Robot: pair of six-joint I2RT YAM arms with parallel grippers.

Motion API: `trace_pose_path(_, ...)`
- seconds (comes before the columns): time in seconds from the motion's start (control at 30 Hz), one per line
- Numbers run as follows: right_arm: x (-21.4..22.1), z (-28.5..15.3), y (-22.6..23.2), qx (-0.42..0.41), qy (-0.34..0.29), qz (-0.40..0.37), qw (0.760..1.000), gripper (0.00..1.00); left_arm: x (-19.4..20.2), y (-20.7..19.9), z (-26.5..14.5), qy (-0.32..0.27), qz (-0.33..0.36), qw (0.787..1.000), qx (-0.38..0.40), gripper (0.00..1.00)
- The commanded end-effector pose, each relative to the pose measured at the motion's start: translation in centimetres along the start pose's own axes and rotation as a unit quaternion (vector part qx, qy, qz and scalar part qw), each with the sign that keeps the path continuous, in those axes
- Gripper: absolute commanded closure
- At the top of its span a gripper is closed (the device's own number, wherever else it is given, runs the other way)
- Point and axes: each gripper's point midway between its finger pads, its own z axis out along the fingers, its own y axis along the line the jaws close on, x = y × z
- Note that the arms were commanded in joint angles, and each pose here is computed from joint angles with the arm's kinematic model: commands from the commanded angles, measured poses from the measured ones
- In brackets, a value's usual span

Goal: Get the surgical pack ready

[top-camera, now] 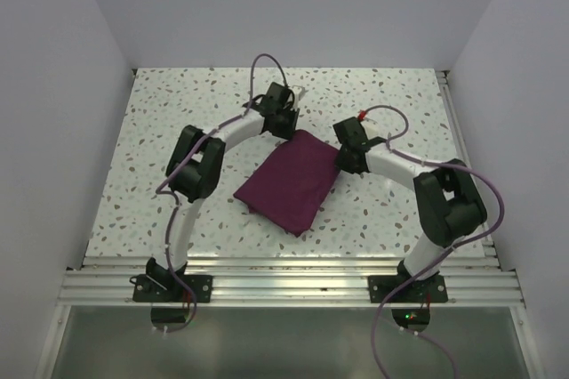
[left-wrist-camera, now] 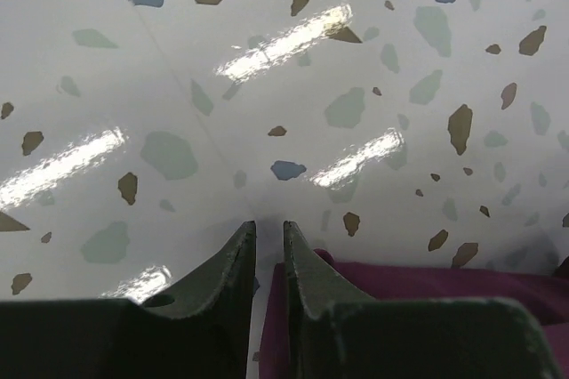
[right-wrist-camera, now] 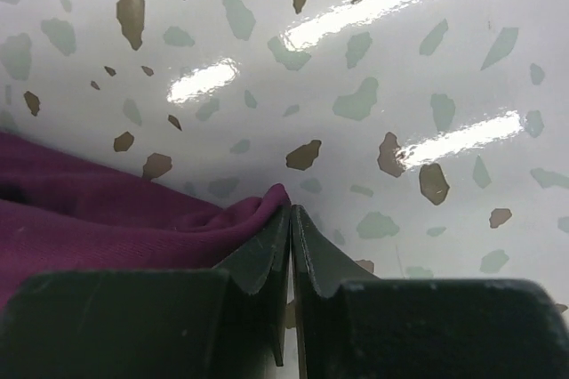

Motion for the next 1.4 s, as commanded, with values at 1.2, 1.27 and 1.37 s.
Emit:
trace_pose_path(1.2, 6.3, -4.3, 0.0, 0.005, 0.018, 0.016, 1.0, 0.92, 4.6, 3.0, -5.0, 0.003, -0.039, 0.998, -0.054, 0.8)
trace_pose_path(1.27, 7.2, -4.6, -0.5, -0.001, 0.029, 0.029, 0.999, 0.92, 4.9, 4.1, -6.1, -0.001, -0.045, 0.997, -0.065, 0.8)
trace_pose_path(1.37, 8.7, -5.5, -1.2, -0.01, 0.033, 0.041, 0.999, 0.87, 5.7, 4.9, -7.5, 0.006, -0.047, 0.995, -0.086, 0.8)
